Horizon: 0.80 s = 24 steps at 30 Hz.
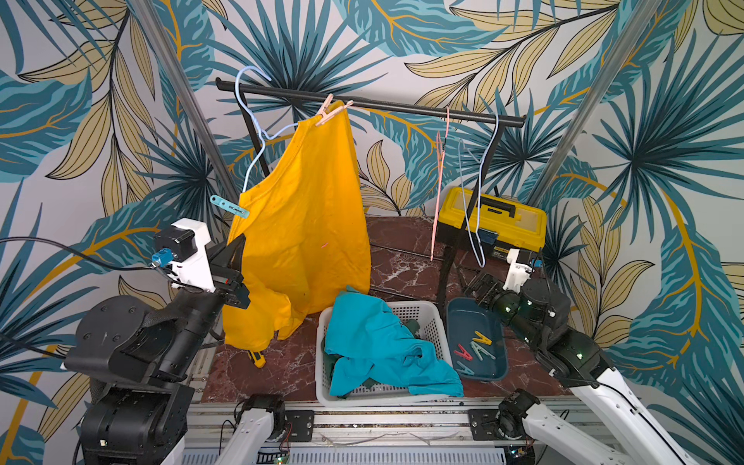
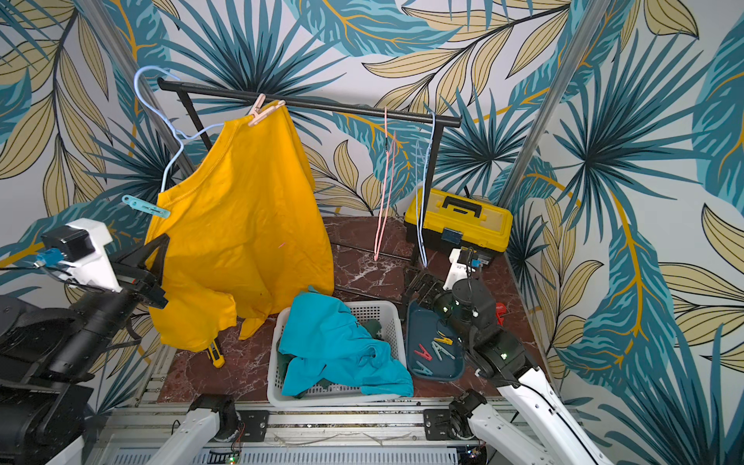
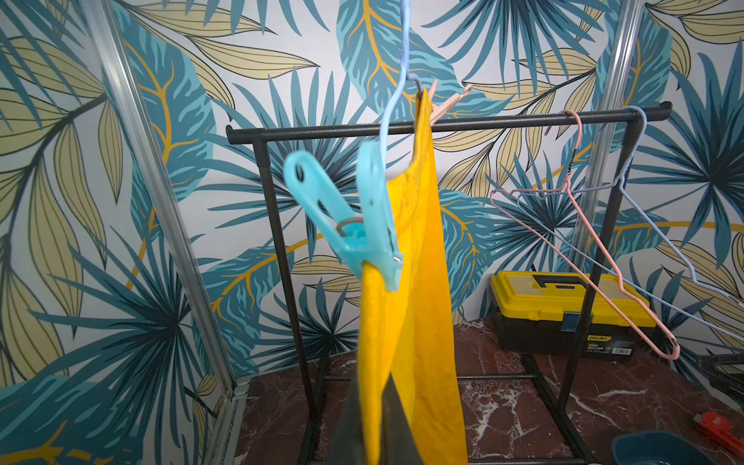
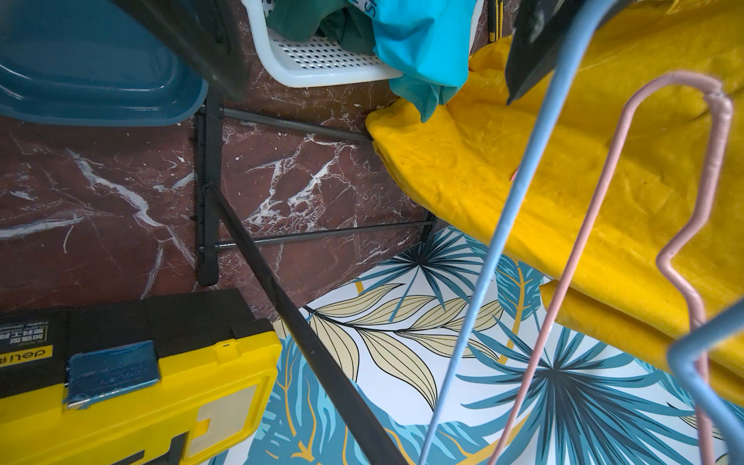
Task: Remove the clothespins securing t-shirts to the hanger
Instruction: Pick up the hanger from the clothes rail.
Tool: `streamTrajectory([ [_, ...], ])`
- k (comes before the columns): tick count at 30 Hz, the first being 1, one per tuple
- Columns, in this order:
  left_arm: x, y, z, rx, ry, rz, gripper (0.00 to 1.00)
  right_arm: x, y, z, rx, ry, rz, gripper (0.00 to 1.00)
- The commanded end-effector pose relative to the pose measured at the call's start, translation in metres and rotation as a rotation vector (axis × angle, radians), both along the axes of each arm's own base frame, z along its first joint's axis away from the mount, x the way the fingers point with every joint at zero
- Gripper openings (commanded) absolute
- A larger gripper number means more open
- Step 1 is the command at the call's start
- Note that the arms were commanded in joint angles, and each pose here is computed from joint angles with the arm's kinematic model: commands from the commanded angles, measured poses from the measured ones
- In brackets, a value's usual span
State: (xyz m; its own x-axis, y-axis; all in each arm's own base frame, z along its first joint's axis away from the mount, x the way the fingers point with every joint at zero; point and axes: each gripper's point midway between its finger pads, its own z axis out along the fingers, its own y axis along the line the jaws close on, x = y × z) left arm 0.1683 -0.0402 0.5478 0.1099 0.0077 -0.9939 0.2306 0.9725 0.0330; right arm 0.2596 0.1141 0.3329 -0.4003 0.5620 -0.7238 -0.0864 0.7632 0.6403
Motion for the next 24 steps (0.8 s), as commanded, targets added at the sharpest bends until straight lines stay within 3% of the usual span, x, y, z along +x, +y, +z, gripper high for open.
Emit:
streamTrajectory([
  [1, -0.026, 0.001, 0.036, -0.012, -0.127, -0.007, 0.00, -0.005, -0.004, -0.015, -0.005, 0.040, -0.009, 1.00],
  [16, -0.085, -0.028, 0.117, -0.105, -0.298, -0.242, 0.00, -0.007, -0.007, -0.025, -0.004, 0.062, -0.021, 0.99],
  [24, -0.122, -0.032, 0.132, -0.149, -0.355, -0.338, 0.00, -0.007, -0.011, -0.026, -0.036, 0.062, -0.034, 0.99],
])
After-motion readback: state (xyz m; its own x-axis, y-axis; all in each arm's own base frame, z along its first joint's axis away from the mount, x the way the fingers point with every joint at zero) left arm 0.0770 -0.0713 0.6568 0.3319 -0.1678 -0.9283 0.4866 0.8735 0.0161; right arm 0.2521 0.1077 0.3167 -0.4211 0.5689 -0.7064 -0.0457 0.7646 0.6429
